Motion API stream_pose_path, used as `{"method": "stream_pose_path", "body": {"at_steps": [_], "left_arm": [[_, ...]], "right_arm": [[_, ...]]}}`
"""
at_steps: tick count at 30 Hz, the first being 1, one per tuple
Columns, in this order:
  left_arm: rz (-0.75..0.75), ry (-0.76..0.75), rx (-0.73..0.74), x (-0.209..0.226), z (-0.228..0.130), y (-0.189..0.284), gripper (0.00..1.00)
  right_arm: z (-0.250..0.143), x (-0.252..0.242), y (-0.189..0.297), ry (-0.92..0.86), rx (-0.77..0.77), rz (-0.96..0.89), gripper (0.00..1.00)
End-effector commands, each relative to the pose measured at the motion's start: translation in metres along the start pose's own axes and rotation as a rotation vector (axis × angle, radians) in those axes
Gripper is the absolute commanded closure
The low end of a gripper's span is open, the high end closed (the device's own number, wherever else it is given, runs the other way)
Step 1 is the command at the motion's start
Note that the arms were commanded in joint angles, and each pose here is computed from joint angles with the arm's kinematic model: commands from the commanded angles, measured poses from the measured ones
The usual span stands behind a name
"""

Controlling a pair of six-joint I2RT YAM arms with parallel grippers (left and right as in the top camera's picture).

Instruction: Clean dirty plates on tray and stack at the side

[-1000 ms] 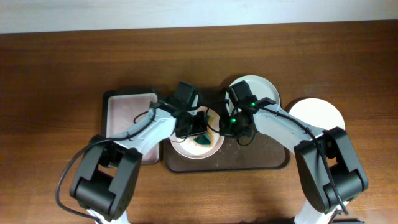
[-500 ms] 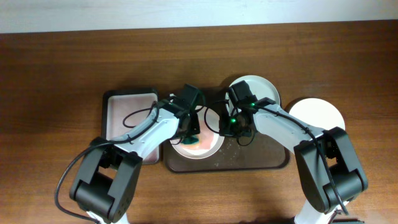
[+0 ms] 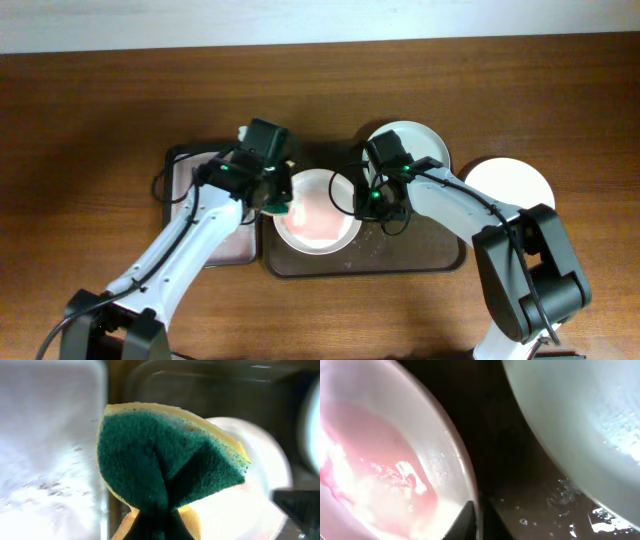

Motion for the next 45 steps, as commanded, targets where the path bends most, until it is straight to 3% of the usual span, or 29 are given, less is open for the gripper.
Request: {"method": "stream_pose_path", "body": {"at_steps": [1,7,10,17,25,32,45], "left_arm": [[0.059,0.043,0.023,0.026,0.001,-0.001,1.0],[0.088,0.128,0.085,0.059,-0.008,-0.01,1.0],[0.051,0.099,0.124,0.071,-0.016,-0.016,1.0],[0.064,0.109,0.129,0.096,-0.032,-0.034,1.0],[0.017,0.08,0.103,0.097,-0.041,-0.05,1.0],[0.02,0.081,0.145,0.098,-0.047,-0.063,1.0],[0.025,0.081,0.229,0.099,-0.057,-0.087,1.0]], "right_arm": [[-0.009,0.006,-0.003,0.029,0.02,-0.006,0.96],[-0.007,0.008,0.002,0.053,-0.01,-0.016,0.96],[-0.001,0.017,0.02,0.125,-0.06,-0.01,0.96],[0.01,0.024,0.088,0.217,-0.279,-0.206,0.96],[-0.001,0.023,0.132,0.306,-0.491,-0.451,0.96],[-0.016,0.046,0.14,0.397,-0.671,-0.627,0.96],[-0.048,0.096,0.15,0.487,-0.991,-0.758,0.96]]}}
Point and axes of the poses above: each gripper's point midway between its finger pads, its own y axis back along the fingers, its own x axis along the line the jaws close on, z = x × y, the point moved 10 cm from there along y, back along the fingers, and after that the axes turned 9 degrees about -y, right-handed, at the moved point
